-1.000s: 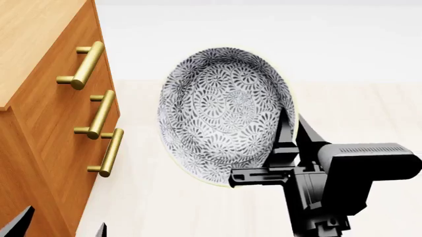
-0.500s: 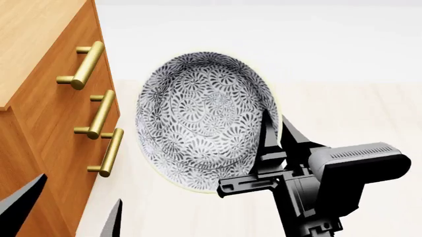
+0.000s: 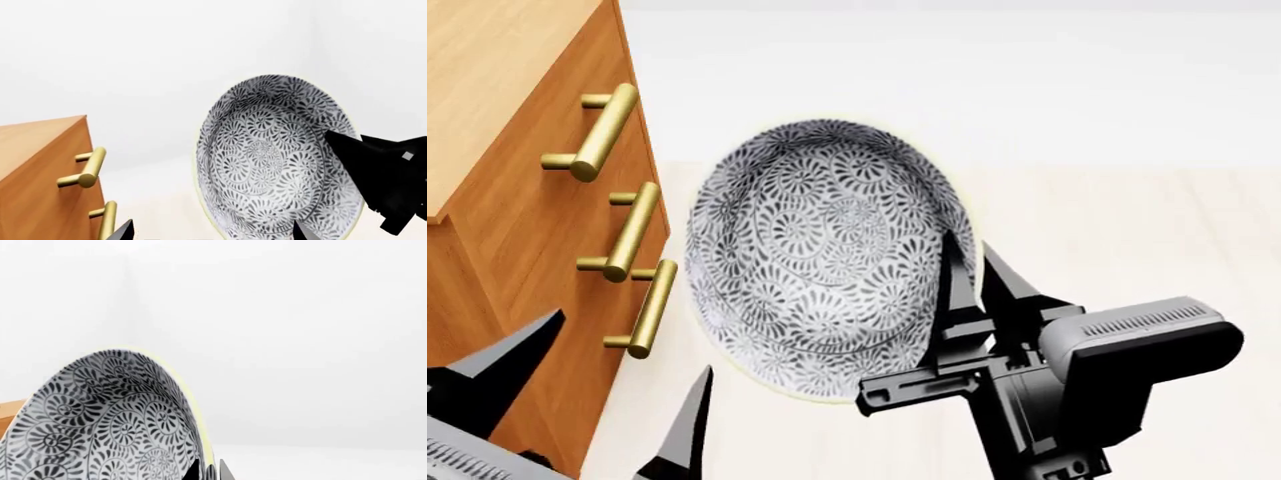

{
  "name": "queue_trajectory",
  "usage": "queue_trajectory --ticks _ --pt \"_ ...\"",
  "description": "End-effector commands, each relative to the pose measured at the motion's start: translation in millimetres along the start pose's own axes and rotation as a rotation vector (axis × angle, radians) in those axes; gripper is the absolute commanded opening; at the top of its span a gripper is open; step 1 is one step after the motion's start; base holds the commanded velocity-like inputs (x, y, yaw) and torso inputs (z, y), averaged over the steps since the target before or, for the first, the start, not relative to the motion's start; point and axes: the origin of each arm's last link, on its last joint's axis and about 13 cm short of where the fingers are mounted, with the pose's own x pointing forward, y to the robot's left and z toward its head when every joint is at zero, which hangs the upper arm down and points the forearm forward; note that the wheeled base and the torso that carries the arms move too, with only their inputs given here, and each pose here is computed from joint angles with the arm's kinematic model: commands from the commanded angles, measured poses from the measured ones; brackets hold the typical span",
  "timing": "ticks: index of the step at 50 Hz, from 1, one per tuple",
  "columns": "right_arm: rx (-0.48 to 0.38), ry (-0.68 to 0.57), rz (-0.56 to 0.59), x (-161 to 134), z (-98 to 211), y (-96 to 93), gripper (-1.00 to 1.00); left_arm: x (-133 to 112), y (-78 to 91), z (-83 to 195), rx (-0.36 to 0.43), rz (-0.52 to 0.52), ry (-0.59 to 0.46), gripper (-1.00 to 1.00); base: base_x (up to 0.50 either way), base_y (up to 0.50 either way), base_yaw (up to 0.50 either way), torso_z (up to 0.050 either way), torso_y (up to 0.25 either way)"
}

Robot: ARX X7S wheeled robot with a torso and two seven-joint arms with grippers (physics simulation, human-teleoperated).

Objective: Put the bowl on top of the cabinet.

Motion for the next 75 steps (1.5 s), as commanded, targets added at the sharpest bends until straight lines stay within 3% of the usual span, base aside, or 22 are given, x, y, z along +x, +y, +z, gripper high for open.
queue_trajectory --ticks 1,38,75 --pt "-0.020 -0.013 0.007 1.1 0.4 -0.3 -1.00 6.6 -2.8 7.9 0.019 -0.017 0.023 1.00 0.00 0.00 0.00 0.000 0.000" --pt "-0.027 -0.002 0.010 -4.0 -6.2 -1.1 -1.00 42.3 -1.9 16.9 0.088 0.002 0.033 1.00 0.00 0.00 0.00 0.000 0.001" --pt "-0.033 -0.003 0.012 -7.8 -6.5 -2.1 -1.00 68.0 0.2 9.1 0.081 -0.012 0.083 1.00 0.00 0.00 0.00 0.000 0.000"
